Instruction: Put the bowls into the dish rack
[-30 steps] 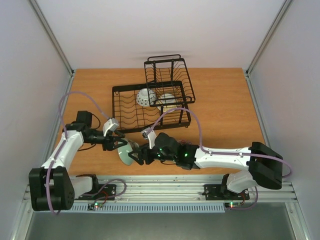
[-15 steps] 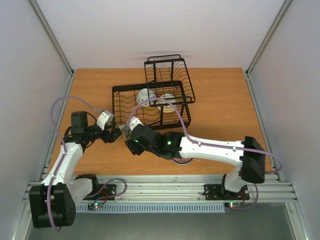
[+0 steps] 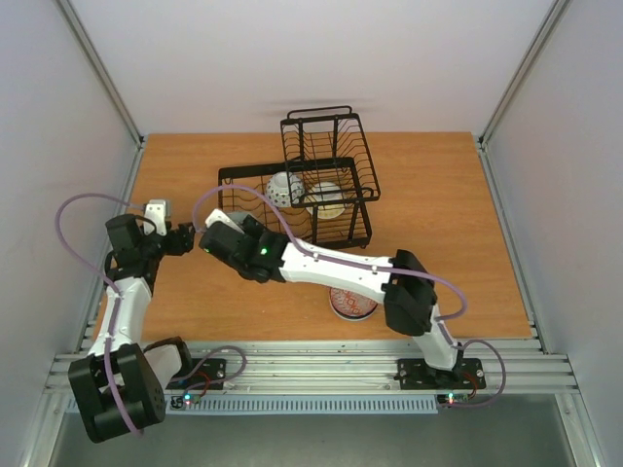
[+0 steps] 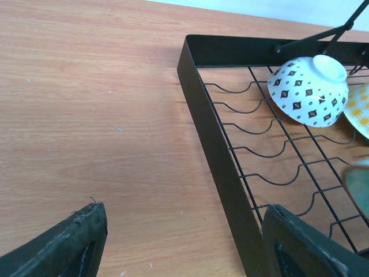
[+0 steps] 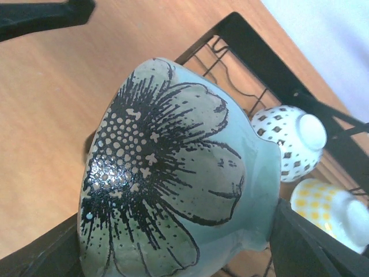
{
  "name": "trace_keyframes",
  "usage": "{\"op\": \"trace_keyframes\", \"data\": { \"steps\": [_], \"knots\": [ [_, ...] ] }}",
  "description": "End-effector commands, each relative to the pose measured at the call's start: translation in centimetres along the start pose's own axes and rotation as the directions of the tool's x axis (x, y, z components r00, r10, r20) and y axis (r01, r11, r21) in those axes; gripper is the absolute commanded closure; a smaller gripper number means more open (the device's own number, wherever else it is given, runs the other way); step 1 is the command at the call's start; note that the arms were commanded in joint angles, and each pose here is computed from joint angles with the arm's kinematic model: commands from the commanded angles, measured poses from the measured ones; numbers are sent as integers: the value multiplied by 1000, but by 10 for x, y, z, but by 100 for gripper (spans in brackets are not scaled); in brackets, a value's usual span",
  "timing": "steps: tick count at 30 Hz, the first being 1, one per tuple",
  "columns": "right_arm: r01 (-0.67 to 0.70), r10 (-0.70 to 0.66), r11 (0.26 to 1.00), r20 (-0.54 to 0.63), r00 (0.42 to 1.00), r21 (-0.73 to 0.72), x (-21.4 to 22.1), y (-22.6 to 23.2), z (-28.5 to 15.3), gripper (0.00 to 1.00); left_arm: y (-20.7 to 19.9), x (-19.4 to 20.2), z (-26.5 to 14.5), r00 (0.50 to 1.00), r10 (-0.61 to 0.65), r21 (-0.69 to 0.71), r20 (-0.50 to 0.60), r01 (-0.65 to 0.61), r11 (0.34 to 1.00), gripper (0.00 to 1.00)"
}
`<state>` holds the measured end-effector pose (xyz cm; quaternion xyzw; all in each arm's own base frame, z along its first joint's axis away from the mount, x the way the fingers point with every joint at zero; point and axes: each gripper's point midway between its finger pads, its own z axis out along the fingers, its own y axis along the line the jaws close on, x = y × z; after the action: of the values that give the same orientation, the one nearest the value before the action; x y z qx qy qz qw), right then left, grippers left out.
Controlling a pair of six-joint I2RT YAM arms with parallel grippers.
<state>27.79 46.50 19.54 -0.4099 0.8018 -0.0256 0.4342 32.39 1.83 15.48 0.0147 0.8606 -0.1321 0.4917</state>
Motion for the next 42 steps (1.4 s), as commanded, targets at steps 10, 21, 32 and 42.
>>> {"op": "trace_keyframes", "data": {
  "steps": [10,21,32,42],
  "knots": [
    [98,-29,951,-231,972,293,11,-71,75,99,9,-7,7,999,-30,-7,28,31,1000,25],
    [134,32,914,-397,917,383,55,-110,94,99,11,-1,15,999,-44,12,-11,44,999,25],
    [165,73,906,-529,845,390,101,-124,102,99,11,0,16,999,-44,15,-14,44,999,25],
    [173,73,910,-558,827,376,114,-119,110,59,10,0,17,999,-43,20,-16,43,999,24]
  ]
}}
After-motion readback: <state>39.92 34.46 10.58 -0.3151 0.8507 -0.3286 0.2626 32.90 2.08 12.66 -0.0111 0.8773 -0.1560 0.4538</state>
